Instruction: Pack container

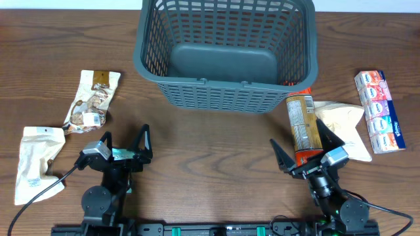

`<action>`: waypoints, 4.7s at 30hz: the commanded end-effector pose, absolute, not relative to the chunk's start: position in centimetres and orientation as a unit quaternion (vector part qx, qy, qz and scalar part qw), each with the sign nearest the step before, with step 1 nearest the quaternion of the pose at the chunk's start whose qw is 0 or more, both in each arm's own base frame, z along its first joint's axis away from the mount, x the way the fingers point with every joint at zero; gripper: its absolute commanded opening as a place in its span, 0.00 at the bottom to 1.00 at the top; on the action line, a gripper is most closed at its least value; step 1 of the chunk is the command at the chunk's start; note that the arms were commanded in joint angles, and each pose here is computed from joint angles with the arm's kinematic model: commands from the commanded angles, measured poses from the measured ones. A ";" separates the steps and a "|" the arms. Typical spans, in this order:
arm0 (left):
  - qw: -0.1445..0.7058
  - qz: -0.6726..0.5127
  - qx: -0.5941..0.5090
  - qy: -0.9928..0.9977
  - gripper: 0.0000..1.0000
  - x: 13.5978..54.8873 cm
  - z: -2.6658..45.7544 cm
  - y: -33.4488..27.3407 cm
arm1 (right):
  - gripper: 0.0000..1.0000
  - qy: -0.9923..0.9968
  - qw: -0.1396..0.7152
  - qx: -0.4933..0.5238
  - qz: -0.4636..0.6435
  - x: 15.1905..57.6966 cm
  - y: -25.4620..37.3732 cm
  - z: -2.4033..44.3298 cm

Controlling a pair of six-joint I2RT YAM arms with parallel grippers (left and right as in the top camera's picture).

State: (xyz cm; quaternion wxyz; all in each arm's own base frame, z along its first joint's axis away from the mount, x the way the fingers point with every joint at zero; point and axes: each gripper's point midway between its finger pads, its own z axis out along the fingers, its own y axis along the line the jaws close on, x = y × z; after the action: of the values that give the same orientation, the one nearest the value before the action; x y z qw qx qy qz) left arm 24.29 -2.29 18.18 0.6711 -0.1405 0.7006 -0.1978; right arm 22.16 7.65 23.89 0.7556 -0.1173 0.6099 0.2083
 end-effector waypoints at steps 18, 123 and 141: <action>0.685 -0.271 -0.050 0.674 0.99 27.1 39.5 -6.2 | 0.99 0.668 0.675 -0.137 0.282 20.4 9.8 43.5; 0.419 -0.102 -0.065 0.900 0.99 26.1 26.1 -3.5 | 0.99 0.984 0.149 0.095 -0.022 32.9 -26.8 6.6; 0.398 -0.102 -0.075 0.908 0.99 25.4 25.3 -3.5 | 0.87 0.992 0.096 0.080 0.029 31.6 -25.9 1.6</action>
State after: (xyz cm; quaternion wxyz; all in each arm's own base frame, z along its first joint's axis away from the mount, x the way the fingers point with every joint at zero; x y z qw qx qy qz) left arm 25.24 -3.80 24.50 0.3895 -0.0664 0.9125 -0.1060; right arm 31.88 -26.28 2.80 0.1051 0.0849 0.9908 0.0126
